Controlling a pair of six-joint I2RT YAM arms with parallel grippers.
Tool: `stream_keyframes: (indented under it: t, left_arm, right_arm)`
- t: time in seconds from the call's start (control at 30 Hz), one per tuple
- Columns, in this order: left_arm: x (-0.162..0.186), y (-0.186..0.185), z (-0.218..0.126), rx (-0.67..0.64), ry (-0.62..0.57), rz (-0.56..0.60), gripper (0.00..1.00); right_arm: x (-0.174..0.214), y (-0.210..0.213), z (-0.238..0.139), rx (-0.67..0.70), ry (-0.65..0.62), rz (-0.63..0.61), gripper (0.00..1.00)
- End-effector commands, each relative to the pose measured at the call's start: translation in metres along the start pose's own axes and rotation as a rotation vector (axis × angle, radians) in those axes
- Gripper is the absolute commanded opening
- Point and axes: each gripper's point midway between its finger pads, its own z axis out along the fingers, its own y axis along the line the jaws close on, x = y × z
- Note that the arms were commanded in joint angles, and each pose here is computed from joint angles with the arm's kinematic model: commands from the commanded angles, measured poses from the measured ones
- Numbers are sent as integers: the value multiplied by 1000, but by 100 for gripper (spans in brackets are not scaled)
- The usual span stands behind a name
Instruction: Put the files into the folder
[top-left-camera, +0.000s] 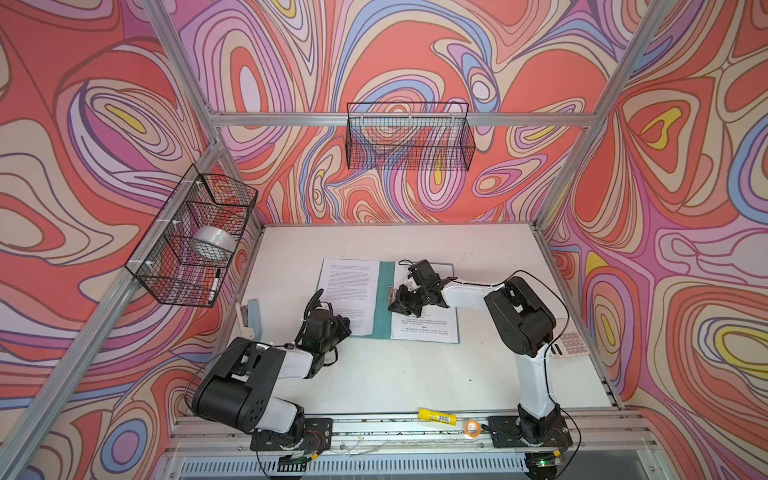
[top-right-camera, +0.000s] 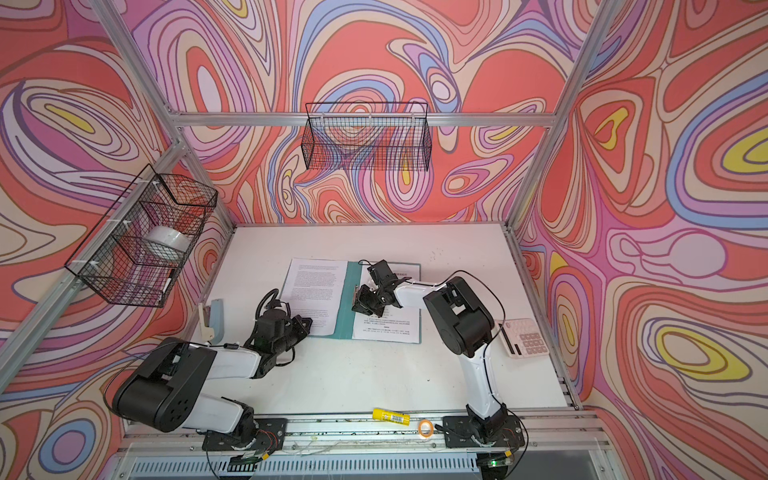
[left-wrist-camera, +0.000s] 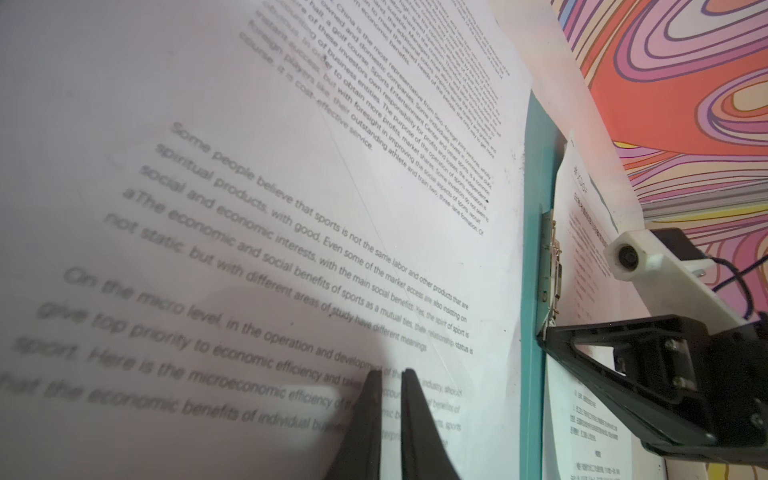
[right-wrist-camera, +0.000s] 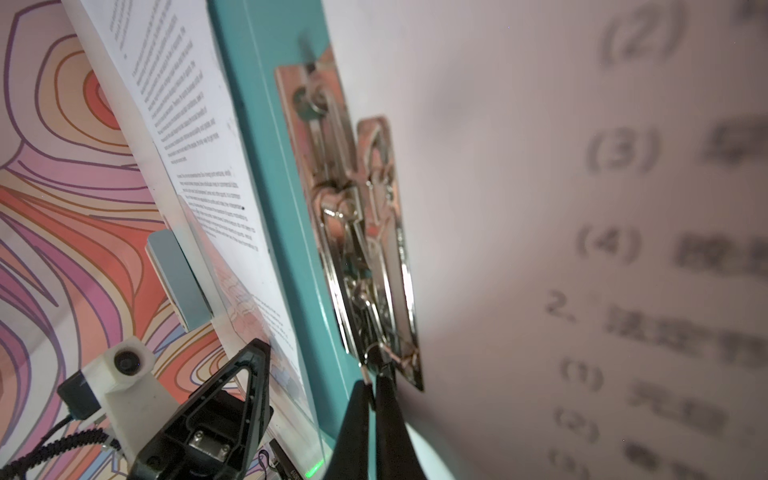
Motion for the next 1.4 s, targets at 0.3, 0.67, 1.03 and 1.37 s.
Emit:
stream_keyframes:
  t: [0.3, 0.67, 1.03, 1.37]
  left_arm:
    - [60, 52, 10, -128, 200, -82, 10]
    - [43, 35, 1, -126, 177, -26, 11]
    - [7, 2, -21, -111, 96, 57, 41]
    - [-52, -31, -75, -137, -111, 163, 64]
  right_arm:
    - [15, -19, 32, -20, 62, 237, 0]
    - [16, -3, 29, -106, 78, 252, 0]
    - [14, -9, 10, 18, 30, 106, 0]
    - [11, -32, -6, 61, -22, 63, 0]
